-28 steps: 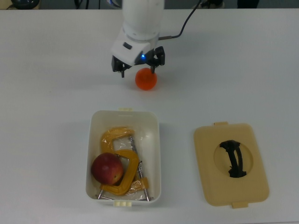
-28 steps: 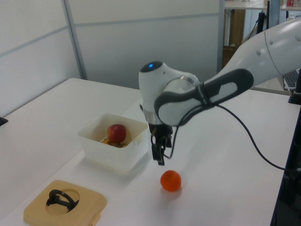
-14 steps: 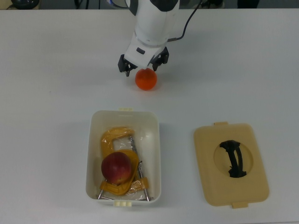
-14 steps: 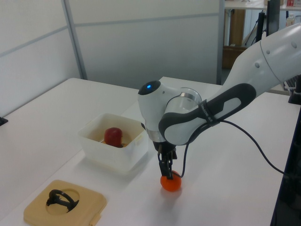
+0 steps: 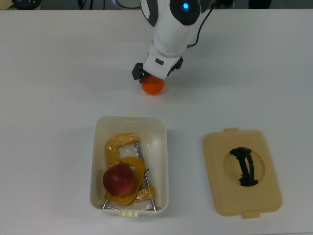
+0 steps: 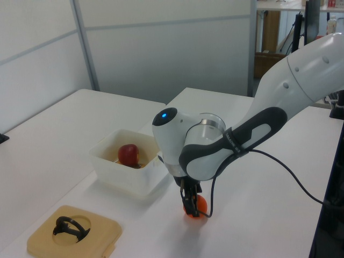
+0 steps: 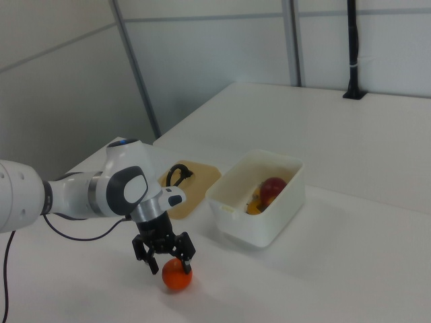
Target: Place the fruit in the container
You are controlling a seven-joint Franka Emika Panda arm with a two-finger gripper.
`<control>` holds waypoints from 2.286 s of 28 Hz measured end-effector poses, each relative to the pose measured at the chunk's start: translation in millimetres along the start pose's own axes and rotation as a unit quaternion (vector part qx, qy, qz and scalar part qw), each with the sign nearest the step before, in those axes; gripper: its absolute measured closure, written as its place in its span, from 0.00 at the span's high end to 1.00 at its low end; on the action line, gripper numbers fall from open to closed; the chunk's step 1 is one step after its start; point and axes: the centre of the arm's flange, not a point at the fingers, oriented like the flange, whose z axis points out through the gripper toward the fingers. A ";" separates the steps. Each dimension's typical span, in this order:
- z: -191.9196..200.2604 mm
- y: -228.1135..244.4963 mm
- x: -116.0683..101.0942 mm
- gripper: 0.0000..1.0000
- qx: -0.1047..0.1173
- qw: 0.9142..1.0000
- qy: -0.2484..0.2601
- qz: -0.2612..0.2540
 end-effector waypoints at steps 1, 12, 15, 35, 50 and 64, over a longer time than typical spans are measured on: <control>4.5 -0.8 0.9 1.00 -0.003 1.000 -0.004 -0.003; 7.5 0.1 6.2 0.79 -0.010 1.000 -0.004 -0.008; -7.5 5.3 11.9 0.79 -0.010 1.000 0.012 -0.001; -144.5 163.0 41.7 0.79 0.064 0.957 0.214 0.184; -122.2 169.8 67.9 1.00 0.064 0.946 0.234 0.215; -133.8 177.2 19.0 1.00 0.062 0.978 0.105 0.170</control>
